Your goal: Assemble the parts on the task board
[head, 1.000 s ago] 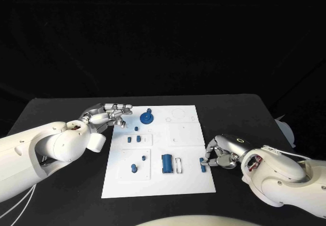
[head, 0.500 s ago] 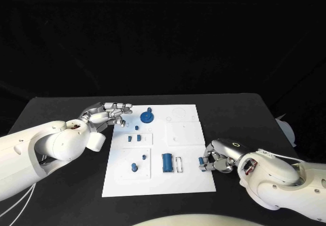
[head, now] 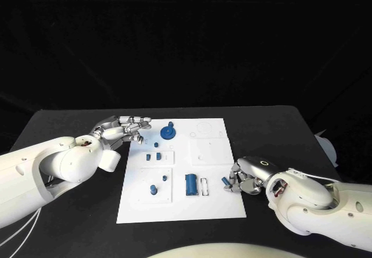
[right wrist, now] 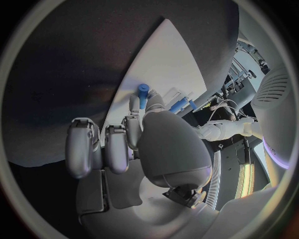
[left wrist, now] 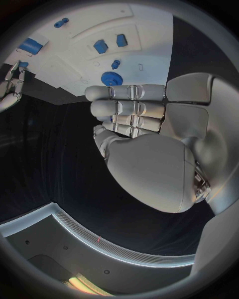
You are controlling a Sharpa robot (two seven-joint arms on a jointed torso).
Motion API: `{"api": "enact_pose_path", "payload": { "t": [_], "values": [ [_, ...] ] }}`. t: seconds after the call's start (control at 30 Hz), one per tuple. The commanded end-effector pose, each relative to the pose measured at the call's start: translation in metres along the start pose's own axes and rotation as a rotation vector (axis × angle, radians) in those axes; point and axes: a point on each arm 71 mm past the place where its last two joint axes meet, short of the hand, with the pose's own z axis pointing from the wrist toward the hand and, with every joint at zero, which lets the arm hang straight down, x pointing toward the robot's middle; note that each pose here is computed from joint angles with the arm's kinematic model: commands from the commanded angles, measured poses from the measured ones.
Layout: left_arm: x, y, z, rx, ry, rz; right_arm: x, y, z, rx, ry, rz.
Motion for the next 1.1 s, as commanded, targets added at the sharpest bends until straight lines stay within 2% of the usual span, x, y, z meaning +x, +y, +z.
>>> {"api": "enact_pose_path", "payload": {
  "t": [0.03,0.43,0.7,1.1],
  "values": [
    [0.0028,-0.0012,-0.0001,0.012,0.024,-0.005,0.011,-0.002,0.000,0.003,0.038,-0.040],
    [0.0017,-0.0020,-0.0004,0.023,0.011,-0.003,0.017,0.002,0.002,-0.005,0.037,-0.058],
    [0.0041,-0.0029,-0.0001,0.036,0.012,0.012,0.007,0.015,-0.001,-0.014,-0.030,0.092],
    [0.0095,-0.0049,0.0001,0.065,0.020,0.015,-0.006,0.029,0.001,-0.014,-0.047,0.198]
  ]
}}
